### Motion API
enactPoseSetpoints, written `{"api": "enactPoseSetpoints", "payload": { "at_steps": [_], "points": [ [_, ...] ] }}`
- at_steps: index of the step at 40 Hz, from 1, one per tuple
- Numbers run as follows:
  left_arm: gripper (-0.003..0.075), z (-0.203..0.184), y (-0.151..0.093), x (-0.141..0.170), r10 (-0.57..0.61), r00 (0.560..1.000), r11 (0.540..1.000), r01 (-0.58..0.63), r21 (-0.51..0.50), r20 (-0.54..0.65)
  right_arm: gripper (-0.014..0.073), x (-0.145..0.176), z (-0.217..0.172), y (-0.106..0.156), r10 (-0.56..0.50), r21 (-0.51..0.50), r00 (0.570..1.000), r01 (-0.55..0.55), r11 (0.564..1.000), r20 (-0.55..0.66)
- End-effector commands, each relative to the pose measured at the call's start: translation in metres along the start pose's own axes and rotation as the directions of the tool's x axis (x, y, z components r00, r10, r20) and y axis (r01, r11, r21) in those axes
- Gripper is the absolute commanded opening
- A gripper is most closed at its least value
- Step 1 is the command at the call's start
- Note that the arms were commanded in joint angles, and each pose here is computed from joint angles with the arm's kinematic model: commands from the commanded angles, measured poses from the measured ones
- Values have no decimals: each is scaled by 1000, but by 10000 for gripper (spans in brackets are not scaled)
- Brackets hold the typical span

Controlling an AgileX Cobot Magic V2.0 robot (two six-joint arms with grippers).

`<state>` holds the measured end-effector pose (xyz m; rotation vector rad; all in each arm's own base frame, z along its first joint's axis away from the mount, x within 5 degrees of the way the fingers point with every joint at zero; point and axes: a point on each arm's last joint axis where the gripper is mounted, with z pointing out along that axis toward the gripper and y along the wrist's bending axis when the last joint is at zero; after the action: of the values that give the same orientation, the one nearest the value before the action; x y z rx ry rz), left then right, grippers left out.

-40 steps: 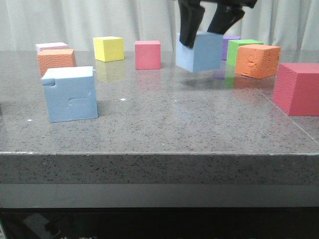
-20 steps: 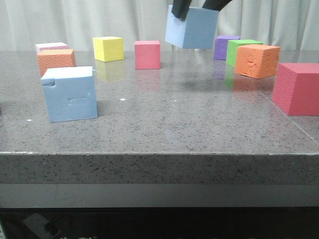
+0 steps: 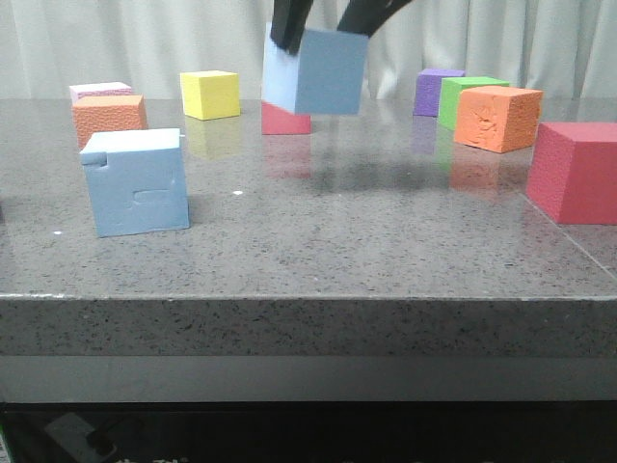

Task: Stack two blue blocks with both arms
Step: 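Lower the held cube onto the table near the table's middle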

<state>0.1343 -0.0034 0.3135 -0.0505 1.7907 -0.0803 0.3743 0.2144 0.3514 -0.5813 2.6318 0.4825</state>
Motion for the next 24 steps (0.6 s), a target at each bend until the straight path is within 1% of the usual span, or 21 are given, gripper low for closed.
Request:
{"api": "enactPoseSetpoints", "payload": {
  "at_steps": [1,10,24],
  "points": [
    [628,-2,-1,-20,-5,993,1000,4,6,117,400,12,-23,4,-7,13,999,8,1000,-50],
    [628,-2,-1,-20,-5,993,1000,4,6,117,400,26,-1,-1,13,21,990,-10,1000,-139],
    [628,-2,-1,-20,-5,993,1000,4,6,117,400,27,9,7,-4,8,993,5,1000,-116]
  ]
}}
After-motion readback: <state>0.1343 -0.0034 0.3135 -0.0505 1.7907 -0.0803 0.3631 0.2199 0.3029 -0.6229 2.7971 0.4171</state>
